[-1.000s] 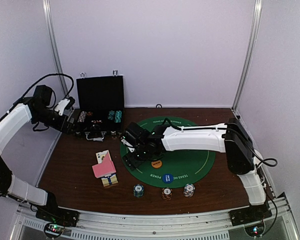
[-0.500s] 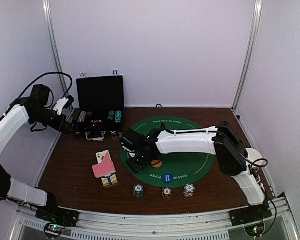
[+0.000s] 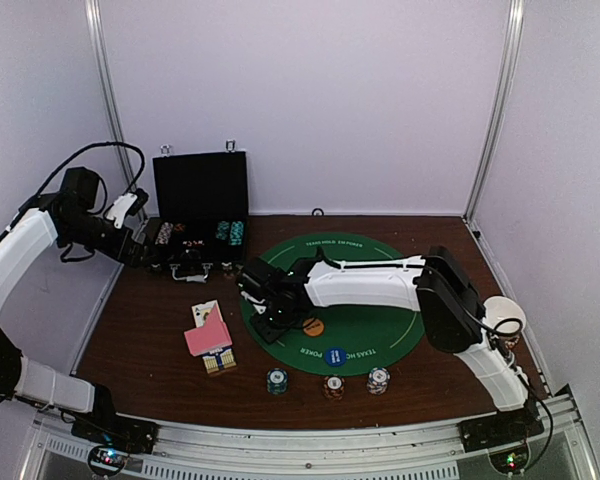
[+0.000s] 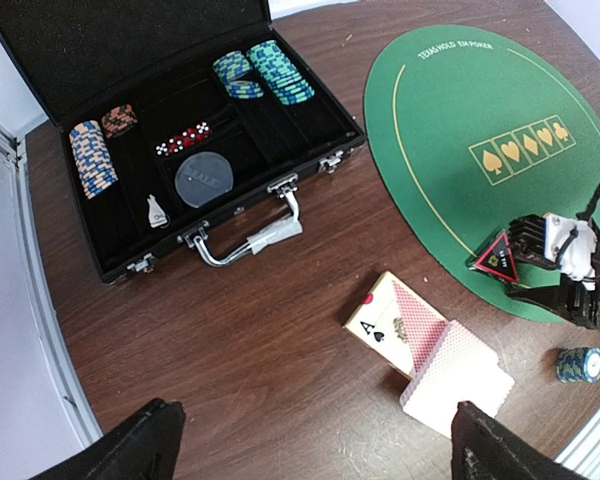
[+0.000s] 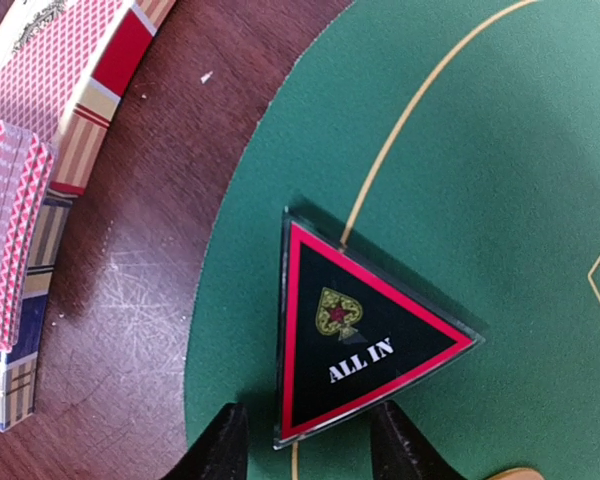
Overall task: Distribute texas hold em gaming equipment
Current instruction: Move the dealer button to the dealer area, then move the big blind button to the big blind area.
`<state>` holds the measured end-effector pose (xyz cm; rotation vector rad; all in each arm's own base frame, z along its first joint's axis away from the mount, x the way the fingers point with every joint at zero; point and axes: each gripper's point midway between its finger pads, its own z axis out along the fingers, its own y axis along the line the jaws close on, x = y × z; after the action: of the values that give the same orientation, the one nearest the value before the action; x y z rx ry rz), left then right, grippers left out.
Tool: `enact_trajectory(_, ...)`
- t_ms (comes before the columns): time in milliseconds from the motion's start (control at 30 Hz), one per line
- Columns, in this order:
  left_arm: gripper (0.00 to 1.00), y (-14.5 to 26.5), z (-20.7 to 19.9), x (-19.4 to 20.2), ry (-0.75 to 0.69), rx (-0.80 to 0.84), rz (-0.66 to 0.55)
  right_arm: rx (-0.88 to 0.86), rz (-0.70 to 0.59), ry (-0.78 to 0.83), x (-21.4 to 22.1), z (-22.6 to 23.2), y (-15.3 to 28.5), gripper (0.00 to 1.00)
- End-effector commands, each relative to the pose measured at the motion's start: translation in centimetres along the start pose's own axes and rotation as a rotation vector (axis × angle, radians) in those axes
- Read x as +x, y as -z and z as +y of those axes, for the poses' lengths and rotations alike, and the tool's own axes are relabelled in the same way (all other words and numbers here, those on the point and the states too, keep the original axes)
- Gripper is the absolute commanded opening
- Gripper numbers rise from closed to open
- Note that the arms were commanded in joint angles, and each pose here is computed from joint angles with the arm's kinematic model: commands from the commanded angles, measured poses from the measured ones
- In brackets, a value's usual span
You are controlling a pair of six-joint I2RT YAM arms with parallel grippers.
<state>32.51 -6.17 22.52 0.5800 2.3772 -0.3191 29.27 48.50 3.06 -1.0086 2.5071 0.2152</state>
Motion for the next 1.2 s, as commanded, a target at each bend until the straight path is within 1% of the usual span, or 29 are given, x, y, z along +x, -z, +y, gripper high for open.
enact_trajectory(0,0.97,0.7,0.1,-1.3,0.003,0.003,-0.036,0.002,-0.007,0.003,-0.8,-0.4,-1.1,0.42)
enact_trajectory(133,0.98,0.8,0.0,-1.3,0.004,0.009,-0.034,-0.001,-0.021,0.015,-1.7,-0.1,-1.1,0.42)
enact_trajectory(267,0.98,0.7,-0.2,-0.9,0.001,0.017,-0.014,0.022,-0.026,0.010,-2.3,-1.1,-0.5,0.44)
enact_trajectory(300,0.98,0.7,-0.3,-0.8,0.001,0.023,-0.005,0.028,-0.030,0.005,-2.4,-1.4,0.0,0.47)
enact_trajectory(433,0.98,0.7,-0.5,-0.5,-0.007,0.042,0.031,0.035,-0.057,-0.019,-2.3,-2.8,2.6,0.62)
enact_trajectory(533,0.98,1.0,-0.7,-0.5,-0.007,0.060,0.052,0.067,-0.061,-0.024,-1.1,-4.0,4.5,0.73)
enact_trajectory(600,0.98,1.1,-0.9,-0.4,-0.016,0.070,0.062,0.092,-0.049,-0.029,0.1,-4.8,5.4,0.78)
enact_trajectory(667,0.98,1.2,-0.8,-0.5,-0.023,0.065,0.062,0.124,-0.026,-0.034,1.7,-5.7,5.9,0.81)
enact_trajectory(767,0.98,1.4,-0.8,-0.8,-0.024,0.063,0.054,0.162,-0.001,-0.050,3.7,-6.9,6.3,0.83)
enact_trajectory(900,0.98,1.5,-0.9,-1.0,-0.016,0.070,0.046,0.163,0.032,-0.080,5.6,-7.3,5.5,0.83)
enact_trajectory(1067,0.98,1.3,-1.1,-0.9,0.001,0.082,0.049,0.152,0.055,-0.114,6.3,-7.4,3.9,0.79)
enact_trajectory(1167,0.98,1.2,-1.0,-0.7,-0.002,0.081,0.056,0.154,0.066,-0.138,6.7,-8.0,3.3,0.75)
